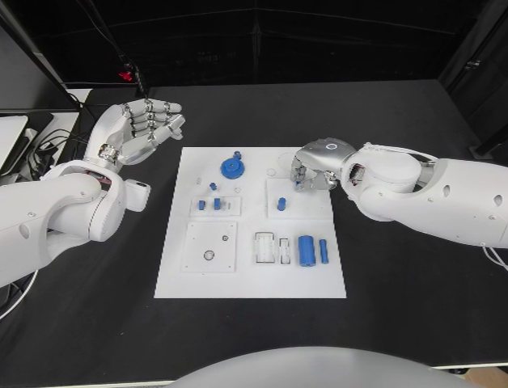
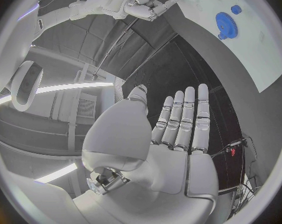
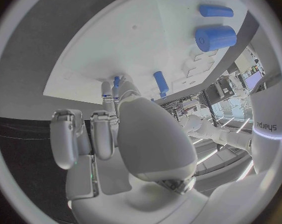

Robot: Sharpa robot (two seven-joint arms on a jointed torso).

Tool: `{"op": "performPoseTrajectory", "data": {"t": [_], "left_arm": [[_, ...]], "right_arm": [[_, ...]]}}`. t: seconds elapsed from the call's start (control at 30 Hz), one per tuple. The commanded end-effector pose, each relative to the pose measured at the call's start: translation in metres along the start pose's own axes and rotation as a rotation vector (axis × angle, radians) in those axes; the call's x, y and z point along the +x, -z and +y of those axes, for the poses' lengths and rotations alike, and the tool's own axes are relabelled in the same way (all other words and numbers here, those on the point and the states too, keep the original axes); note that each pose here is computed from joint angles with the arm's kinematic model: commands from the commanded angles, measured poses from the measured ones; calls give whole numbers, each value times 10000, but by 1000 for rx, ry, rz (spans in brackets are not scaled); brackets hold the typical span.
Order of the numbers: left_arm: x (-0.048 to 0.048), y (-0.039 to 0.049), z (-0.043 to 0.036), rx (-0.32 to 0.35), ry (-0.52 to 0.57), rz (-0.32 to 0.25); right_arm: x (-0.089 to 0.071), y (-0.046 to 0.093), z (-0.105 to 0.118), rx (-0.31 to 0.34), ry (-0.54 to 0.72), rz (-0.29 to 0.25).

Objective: Assemble the parts on the task board

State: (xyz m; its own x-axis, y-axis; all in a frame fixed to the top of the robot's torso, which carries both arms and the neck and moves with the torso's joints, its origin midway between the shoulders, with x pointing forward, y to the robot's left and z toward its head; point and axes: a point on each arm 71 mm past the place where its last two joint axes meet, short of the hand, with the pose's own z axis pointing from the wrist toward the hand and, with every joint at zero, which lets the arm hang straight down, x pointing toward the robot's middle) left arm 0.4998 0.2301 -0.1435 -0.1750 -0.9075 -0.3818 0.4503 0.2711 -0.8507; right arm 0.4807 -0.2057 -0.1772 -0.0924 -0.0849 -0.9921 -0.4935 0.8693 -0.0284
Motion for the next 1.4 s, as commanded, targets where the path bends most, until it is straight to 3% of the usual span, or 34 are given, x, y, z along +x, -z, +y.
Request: {"op": "performPoseTrajectory", "data": {"t": [0.03, 0.87, 1.4], "left_arm": [[5, -7, -6, 1, 9, 6], [14, -10, 2, -8, 12, 10], [9, -11, 8, -13, 10, 7]], "right_arm": [[-43, 6, 28, -3, 26, -45], [13, 10, 1, 66, 49, 31], [28, -3, 8, 62, 36, 51]]}}
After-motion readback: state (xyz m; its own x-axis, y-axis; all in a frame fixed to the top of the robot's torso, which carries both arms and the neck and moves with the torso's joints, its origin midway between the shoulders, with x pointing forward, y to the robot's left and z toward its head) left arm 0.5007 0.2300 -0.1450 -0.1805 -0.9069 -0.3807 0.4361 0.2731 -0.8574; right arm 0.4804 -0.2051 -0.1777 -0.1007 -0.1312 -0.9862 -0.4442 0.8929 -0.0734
